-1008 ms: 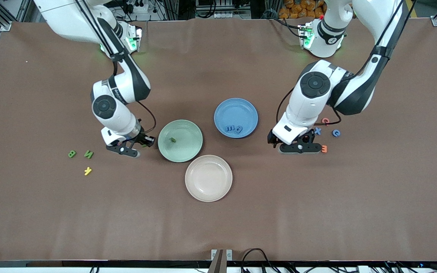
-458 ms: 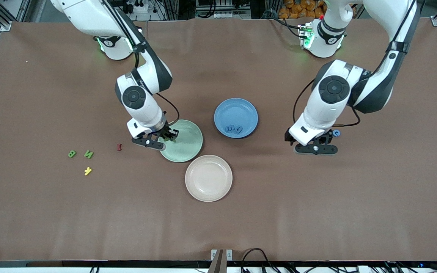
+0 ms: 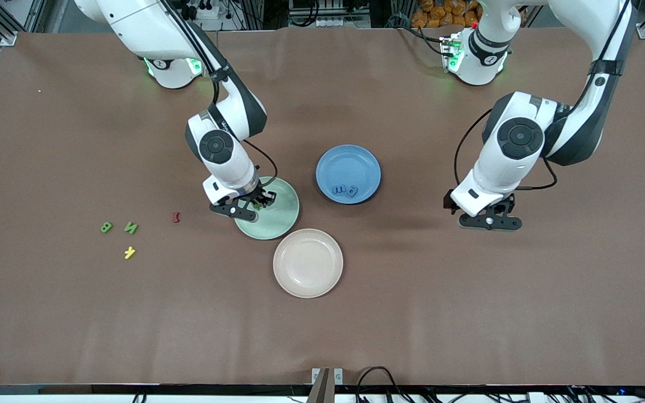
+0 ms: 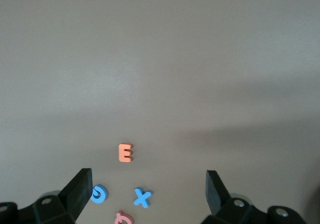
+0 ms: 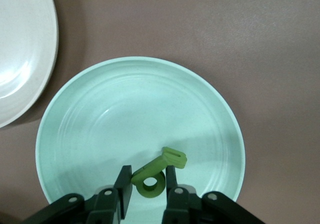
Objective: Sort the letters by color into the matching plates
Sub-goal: 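Lower the left gripper toward the blue 'x' while the right gripper reaches letters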
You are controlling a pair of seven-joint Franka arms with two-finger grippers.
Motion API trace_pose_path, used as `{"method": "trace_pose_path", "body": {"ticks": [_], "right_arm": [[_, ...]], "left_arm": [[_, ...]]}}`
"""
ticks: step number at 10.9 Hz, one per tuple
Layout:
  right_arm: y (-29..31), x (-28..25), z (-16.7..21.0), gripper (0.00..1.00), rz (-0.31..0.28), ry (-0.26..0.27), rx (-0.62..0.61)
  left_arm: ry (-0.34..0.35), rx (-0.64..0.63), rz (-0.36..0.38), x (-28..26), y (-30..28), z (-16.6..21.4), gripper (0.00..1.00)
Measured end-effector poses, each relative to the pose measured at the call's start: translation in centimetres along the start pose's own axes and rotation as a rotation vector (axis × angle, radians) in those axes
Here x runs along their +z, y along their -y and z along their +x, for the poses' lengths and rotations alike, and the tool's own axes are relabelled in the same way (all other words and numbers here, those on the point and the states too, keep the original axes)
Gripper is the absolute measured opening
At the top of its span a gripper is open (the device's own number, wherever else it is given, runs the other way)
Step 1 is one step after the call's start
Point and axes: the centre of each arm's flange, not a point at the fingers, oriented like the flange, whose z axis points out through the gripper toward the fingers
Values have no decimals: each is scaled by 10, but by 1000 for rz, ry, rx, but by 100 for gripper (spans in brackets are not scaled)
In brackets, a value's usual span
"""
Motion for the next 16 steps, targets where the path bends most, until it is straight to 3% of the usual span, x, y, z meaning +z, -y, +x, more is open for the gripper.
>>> {"method": "trace_pose_path", "body": {"ticks": [2, 7, 11, 16], "right_arm": [[1, -2, 2, 43, 4, -4, 3], [-6, -6, 14, 100, 0, -11, 13], [-65, -9, 67, 100, -12, -13, 13], [-158, -16, 130, 100, -19, -26, 41]], "left_arm": [[-4, 15, -29, 13, 20, -12, 100], [-34, 66, -42, 55, 43, -51, 100], [-76, 122, -69, 82, 37, -76, 100], [-44, 248, -64, 104, 51, -94, 100]]}}
